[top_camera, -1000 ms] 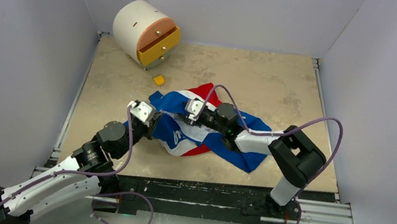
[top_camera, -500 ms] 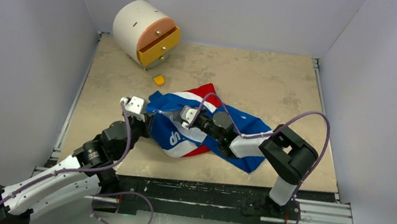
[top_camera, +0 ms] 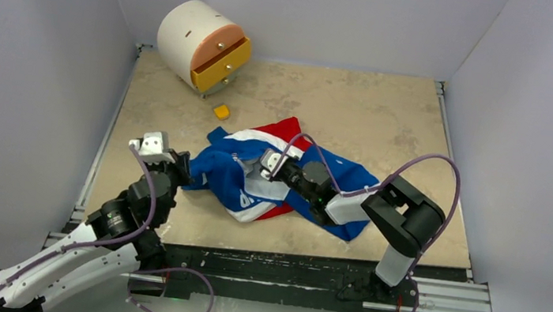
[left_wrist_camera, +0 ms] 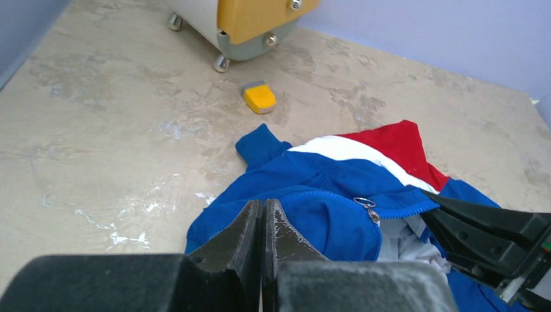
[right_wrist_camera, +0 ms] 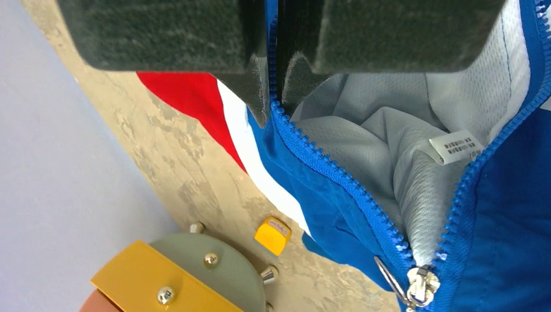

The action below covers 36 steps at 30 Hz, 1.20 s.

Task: Zip up the jacket
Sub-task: Pick up the jacket from the center of the board.

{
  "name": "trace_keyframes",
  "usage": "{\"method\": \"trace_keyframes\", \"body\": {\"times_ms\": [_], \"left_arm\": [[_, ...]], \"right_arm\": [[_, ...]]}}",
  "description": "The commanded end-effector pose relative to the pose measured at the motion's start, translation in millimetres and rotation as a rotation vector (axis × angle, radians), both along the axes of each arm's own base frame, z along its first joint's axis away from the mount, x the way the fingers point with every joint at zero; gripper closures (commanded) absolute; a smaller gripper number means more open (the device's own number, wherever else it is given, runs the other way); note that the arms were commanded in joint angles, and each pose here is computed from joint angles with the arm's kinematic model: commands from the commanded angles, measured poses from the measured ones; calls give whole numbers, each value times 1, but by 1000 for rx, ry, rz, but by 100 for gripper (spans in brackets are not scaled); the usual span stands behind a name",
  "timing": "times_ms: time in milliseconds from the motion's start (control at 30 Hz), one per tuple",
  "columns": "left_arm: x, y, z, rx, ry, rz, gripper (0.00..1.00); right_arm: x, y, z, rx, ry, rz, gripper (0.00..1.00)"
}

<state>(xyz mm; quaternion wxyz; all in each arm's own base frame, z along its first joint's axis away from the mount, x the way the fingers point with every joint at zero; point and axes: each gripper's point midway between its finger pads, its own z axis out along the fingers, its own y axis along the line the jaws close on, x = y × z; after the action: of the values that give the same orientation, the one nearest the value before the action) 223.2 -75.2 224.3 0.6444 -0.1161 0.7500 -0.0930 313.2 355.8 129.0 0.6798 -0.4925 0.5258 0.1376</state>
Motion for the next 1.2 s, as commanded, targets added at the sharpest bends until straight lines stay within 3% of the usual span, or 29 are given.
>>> {"method": "trace_keyframes", "body": {"times_ms": [0, 133, 233, 367, 467, 567, 700, 833, 1000, 1100, 1167], "left_arm": [[3, 11, 18, -12, -41, 69, 100], [5, -26, 37, -5, -137, -146, 100], [5, -42, 47, -58, -157, -212, 60], [8, -62, 47, -67, -113, -272, 38], [15, -66, 31, -42, -9, -237, 36], [19, -58, 14, -45, 77, -140, 36], [19, -48, 8, -108, 86, -72, 36], [24, -45, 4, -133, 89, -78, 35], [47, -38, -13, -176, 175, -92, 33], [53, -34, -19, -191, 205, -86, 32], [55, -29, -19, -207, 209, -78, 31]], "right_arm": [[2, -7, 22, 55, -37, -40, 100], [-8, -2, 27, 76, -37, 20, 100], [-18, 1, 35, 107, -60, 70, 100], [-45, 9, 44, 141, -111, 190, 100], [-69, 19, 42, 120, -116, 274, 99], [-87, 17, 32, 90, -57, 301, 78], [-106, 1, 16, 47, 79, 281, 57], [-112, -18, 34, 94, 184, 214, 46], [-124, -10, 69, 121, 163, 304, 30], [-115, 13, 76, 94, 114, 350, 16], [-107, 33, 76, 78, 103, 378, 13]]}}
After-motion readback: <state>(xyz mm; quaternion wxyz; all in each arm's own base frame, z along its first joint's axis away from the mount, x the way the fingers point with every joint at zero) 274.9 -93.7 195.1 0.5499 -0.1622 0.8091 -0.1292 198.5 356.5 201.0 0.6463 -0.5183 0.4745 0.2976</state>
